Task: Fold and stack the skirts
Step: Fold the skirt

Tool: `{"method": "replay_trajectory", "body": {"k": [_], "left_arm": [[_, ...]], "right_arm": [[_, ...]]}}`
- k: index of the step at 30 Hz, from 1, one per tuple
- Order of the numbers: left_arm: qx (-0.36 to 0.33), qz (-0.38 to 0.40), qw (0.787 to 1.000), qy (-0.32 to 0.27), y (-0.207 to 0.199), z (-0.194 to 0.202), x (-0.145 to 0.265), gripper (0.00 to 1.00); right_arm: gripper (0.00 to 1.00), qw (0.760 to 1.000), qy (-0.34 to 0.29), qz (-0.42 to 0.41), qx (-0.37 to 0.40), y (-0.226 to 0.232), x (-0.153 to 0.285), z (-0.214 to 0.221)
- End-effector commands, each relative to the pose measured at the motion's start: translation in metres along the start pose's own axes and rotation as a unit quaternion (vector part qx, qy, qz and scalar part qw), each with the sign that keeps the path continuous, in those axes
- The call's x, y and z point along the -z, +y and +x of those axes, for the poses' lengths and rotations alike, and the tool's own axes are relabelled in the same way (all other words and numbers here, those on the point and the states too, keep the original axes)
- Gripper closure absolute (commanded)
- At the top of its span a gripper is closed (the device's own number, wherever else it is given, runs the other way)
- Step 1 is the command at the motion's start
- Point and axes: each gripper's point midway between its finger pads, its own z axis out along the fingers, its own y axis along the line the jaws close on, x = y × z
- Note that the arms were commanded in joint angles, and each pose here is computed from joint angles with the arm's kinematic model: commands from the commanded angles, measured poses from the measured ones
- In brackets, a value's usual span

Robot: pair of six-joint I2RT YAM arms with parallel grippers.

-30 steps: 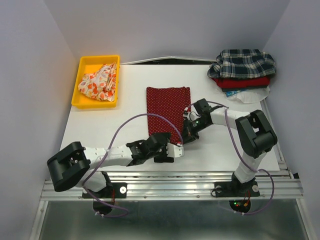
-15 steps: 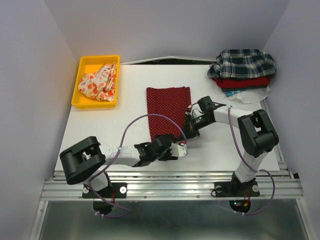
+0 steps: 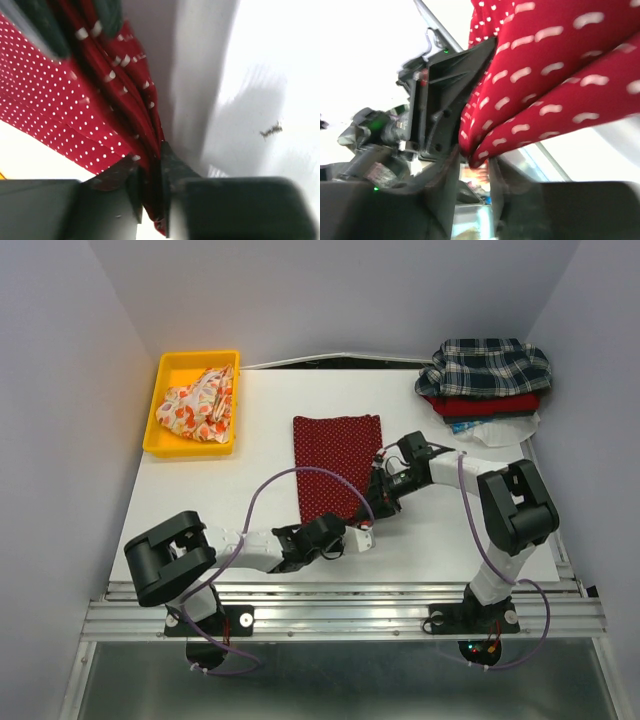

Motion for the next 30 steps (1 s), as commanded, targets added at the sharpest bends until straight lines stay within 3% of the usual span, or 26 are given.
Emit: {"method": "replay_trajectory", "body": {"k": [1, 2, 4, 7, 10, 13, 19, 23, 30], "left_arm": [[0.006, 0.017, 1.000, -0.019, 0.009, -0.025, 0.013, 0.81], [0.001, 0.039, 0.999, -0.005, 0.002, -0.020, 0.015, 0.90], [0.002, 0.064, 0.998, 0.007, -0.003, -0.020, 0.020, 1.00], [0.003, 0.107, 0.994, 0.018, -0.013, -0.025, 0.025, 1.00], [0.009, 0.171, 0.984, 0.056, -0.030, -0.016, 0.039, 1.00], [0.024, 0.214, 0.975, 0.051, -0.038, -0.030, 0.049, 1.00], [0.015, 0.306, 0.948, 0.085, -0.052, -0.037, 0.076, 1.00], [0.008, 0.369, 0.926, 0.086, -0.062, -0.046, 0.094, 1.00], [-0.001, 0.399, 0.914, 0.074, -0.054, -0.064, 0.111, 1.00]], "right_arm": [[0.50, 0.996, -0.037, 0.025, 0.073, 0.002, 0.024, -0.008], [0.45, 0.995, -0.038, 0.039, 0.079, 0.004, 0.033, -0.010], [0.45, 0.984, -0.053, 0.082, 0.149, -0.010, 0.058, -0.027], [0.46, 0.972, -0.079, 0.122, 0.185, -0.006, 0.103, -0.058], [0.39, 0.952, -0.130, 0.117, 0.251, 0.025, 0.130, -0.101], [0.33, 0.934, -0.171, 0.109, 0.293, 0.060, 0.145, -0.142], [0.28, 0.918, -0.159, 0.141, 0.336, 0.048, 0.104, -0.211], [0.26, 0.890, -0.162, 0.174, 0.388, 0.034, 0.071, -0.241], [0.38, 0.883, -0.087, 0.201, 0.416, -0.021, 0.013, -0.226]]}}
